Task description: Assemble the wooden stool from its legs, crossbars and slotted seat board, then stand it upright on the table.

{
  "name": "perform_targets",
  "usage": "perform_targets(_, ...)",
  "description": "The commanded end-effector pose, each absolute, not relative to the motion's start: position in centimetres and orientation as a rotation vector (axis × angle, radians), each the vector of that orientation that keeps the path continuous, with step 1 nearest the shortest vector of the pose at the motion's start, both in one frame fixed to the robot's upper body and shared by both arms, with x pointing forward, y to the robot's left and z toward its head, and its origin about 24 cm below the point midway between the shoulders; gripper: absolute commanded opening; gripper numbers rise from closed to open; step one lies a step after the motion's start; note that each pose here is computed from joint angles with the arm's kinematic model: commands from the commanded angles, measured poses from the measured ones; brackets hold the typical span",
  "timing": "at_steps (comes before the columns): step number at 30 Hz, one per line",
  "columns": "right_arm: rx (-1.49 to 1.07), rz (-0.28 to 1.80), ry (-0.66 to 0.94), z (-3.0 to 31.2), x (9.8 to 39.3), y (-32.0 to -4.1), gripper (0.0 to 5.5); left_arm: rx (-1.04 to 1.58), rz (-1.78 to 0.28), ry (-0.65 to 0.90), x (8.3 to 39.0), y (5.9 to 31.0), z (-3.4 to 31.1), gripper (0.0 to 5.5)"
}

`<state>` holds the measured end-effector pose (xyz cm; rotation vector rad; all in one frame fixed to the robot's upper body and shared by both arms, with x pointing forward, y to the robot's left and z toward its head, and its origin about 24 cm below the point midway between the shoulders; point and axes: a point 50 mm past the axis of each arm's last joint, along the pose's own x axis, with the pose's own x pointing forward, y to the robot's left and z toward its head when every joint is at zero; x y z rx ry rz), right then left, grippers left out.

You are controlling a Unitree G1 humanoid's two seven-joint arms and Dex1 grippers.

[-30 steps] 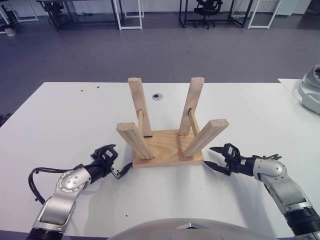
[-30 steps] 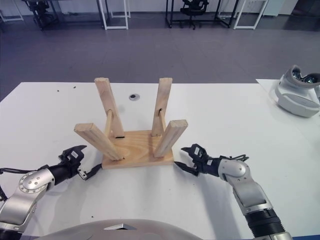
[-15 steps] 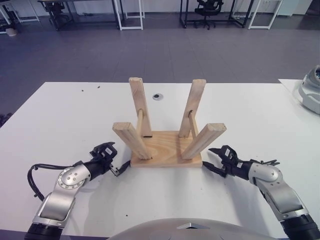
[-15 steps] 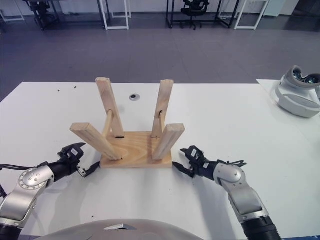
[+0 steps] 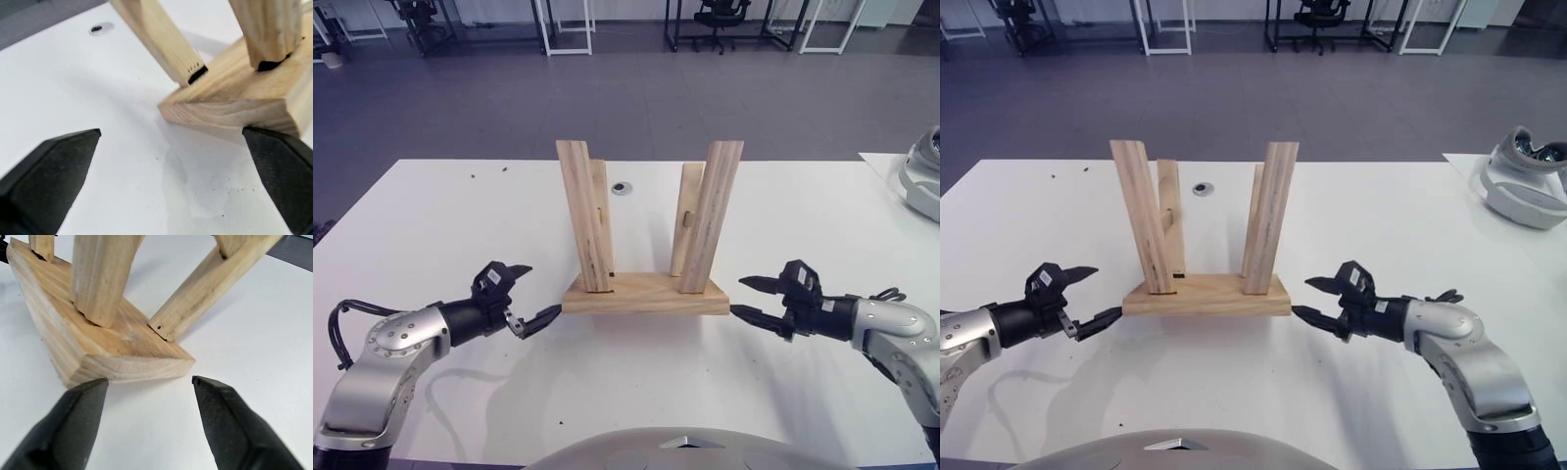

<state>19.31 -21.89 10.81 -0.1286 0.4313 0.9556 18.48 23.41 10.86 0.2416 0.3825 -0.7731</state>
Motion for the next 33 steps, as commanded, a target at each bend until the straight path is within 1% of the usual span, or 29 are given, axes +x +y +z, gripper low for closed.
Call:
perform_targets(1,-0.019,1.149,0.286,13.9,18.9,-19.9,3.24,0.192,-1.002,0.321,17.6,20.6,12.1,5.38)
perform_targets(2,-0.005,1.150,0.281,14.2,18.9,-20.0,3.24,0.193,-1.011,0.320,17.4,20.6,12.3,5.38)
perform_targets(5,-0.027,1.147,0.331,13.5,18.6,-20.2,3.24,0.204,-1.022,0.346,17.3,20.8,12.3,5.38)
perform_targets(8,-0.020,1.147,0.342,13.4,18.4,-20.2,3.24,0.211,-1.046,0.355,17.0,20.7,12.5,5.38)
perform_targets(13,-0.068,1.086,0.365,13.0,18.9,-21.1,3.24,0.242,-1.015,0.381,17.4,21.9,12.6,5.38)
perform_targets(17,-0.188,0.958,0.372,13.3,20.2,-23.7,3.24,0.358,-0.947,0.545,17.5,25.4,10.7,5.38)
perform_targets(20,-0.331,0.976,0.455,12.7,20.1,-25.0,3.24,0.382,-0.997,0.576,17.5,26.2,10.5,5.38)
perform_targets(22,-0.400,1.059,0.523,12.0,19.5,-25.1,3.24,0.375,-1.079,0.557,17.6,25.6,10.8,5.38)
perform_targets(23,-0.407,1.098,0.531,11.9,19.4,-24.8,3.24,0.368,-1.111,0.536,17.8,25.2,11.0,5.38)
perform_targets(25,-0.395,1.200,0.484,12.1,19.7,-23.3,3.24,0.342,-1.211,0.475,18.3,23.4,11.4,5.38)
perform_targets(28,-0.404,1.278,0.408,12.1,21.2,-21.5,3.24,0.348,-1.316,0.422,19.8,21.2,11.3,5.38)
perform_targets(30,-0.415,1.312,0.384,11.6,21.9,-20.6,3.24,0.360,-1.357,0.419,20.6,20.6,11.0,5.08)
perform_targets(33,-0.412,1.373,0.372,10.9,22.2,-19.6,2.67,0.387,-1.386,0.428,21.0,20.5,10.7,4.47)
